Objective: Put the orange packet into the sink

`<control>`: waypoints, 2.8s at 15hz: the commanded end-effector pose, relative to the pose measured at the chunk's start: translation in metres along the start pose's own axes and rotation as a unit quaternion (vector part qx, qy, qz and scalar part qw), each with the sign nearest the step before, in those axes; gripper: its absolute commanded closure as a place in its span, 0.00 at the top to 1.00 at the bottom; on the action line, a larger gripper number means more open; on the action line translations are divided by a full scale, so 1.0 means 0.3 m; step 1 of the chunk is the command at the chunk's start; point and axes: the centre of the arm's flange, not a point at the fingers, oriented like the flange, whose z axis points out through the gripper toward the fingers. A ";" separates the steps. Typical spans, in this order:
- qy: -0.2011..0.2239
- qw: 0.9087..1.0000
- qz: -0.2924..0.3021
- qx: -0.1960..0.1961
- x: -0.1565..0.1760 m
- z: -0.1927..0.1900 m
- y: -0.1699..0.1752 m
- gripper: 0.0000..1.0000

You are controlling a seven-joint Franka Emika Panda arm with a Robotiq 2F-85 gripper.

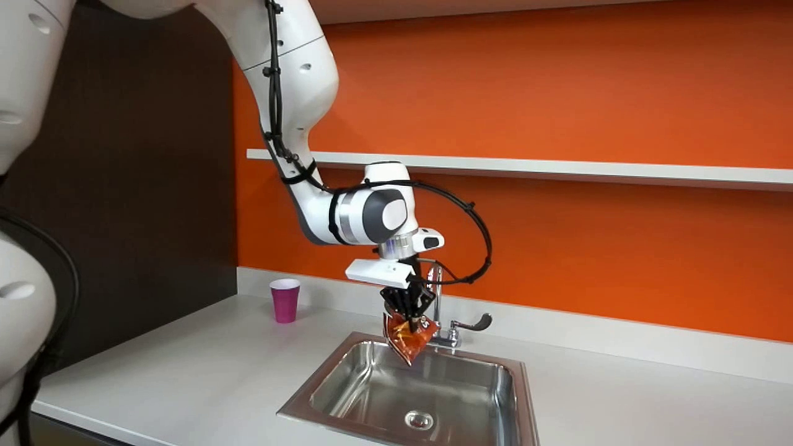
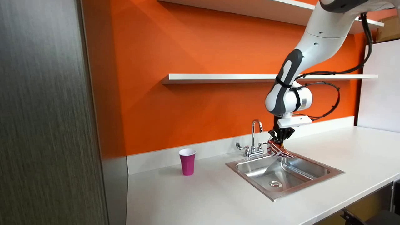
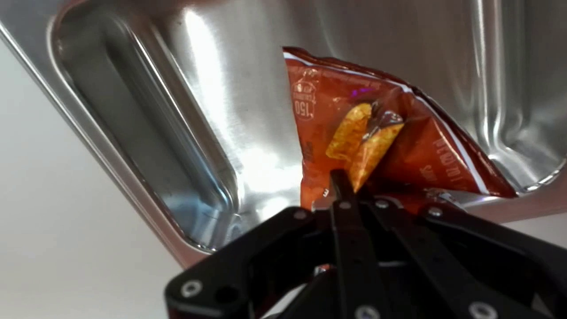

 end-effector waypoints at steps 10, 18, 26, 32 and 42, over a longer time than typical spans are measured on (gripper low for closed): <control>-0.057 0.998 0.004 -0.013 -0.079 0.282 0.086 0.00; -0.063 0.998 -0.020 -0.003 -0.168 0.447 0.063 0.00; -0.070 0.997 -0.035 0.004 -0.229 0.536 0.049 0.26; -0.060 0.997 -0.038 0.005 -0.224 0.497 0.052 0.63; -0.036 0.995 -0.076 0.058 -0.193 0.266 0.019 1.00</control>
